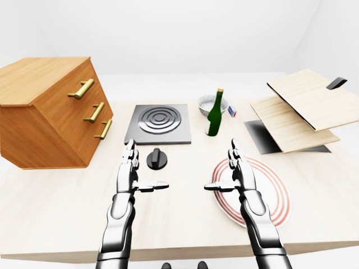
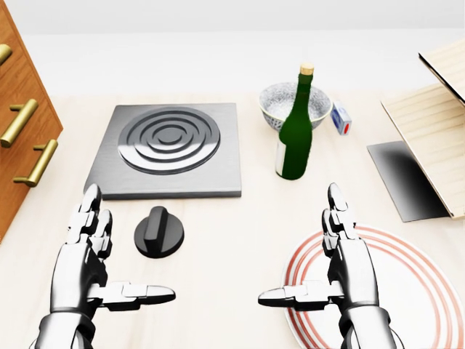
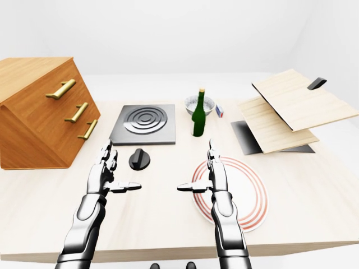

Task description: Turn on the stove.

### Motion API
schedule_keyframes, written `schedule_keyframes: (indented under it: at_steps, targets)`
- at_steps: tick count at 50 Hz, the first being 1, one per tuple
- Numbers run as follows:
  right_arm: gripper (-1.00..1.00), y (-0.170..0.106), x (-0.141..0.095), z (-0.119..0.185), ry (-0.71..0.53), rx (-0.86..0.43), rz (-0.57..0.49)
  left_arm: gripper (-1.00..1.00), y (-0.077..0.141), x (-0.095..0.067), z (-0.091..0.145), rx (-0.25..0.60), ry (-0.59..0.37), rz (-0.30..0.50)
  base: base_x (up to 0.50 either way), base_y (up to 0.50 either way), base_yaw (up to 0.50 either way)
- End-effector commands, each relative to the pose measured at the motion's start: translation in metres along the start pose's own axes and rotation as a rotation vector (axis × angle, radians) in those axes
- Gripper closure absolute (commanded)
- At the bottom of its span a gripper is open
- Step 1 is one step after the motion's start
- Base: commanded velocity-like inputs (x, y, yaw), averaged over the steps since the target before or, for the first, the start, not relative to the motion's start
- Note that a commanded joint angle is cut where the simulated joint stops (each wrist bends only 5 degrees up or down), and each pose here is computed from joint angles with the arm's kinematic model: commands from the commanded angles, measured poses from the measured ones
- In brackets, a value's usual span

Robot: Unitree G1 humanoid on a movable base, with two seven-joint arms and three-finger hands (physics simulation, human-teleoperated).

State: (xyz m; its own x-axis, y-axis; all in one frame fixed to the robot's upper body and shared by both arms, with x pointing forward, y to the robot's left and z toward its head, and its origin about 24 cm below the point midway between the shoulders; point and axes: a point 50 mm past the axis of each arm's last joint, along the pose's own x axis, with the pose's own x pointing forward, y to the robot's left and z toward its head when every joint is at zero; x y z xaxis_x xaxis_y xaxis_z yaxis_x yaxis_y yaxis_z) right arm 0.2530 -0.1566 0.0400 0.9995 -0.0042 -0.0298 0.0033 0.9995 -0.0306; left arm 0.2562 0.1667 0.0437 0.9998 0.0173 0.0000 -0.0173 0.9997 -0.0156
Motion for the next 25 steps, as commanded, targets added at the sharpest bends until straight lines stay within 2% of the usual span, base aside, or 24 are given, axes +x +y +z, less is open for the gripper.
schedule_keyframes:
  at_steps: [1, 3, 4, 25]
  targets:
    - [-1.00, 0.000, 0.000, 0.000, -0.001, -0.001, -0.002, -1.00, 0.001, 0.000, 0.000, -0.001, 0.000, 0.001, 0.36, 0.00, 0.00]
    - [-1.00, -0.001, 0.000, 0.001, -0.012, 0.006, -0.009, -1.00, 0.001, 0.001, 0.000, -0.002, 0.000, 0.002, 0.33, 0.02, 0.00]
    - [-1.00, 0.000, -0.003, 0.002, -0.016, 0.029, 0.024, -1.00, 0.001, 0.001, 0.000, -0.002, 0.001, 0.002, 0.00, 0.00, 0.00]
    - [-1.00, -0.003, -0.001, 0.003, -0.012, 0.031, 0.004, -1.00, -0.009, 0.010, -0.019, 0.025, 0.057, -0.016, 0.00, 0.00, 0.00]
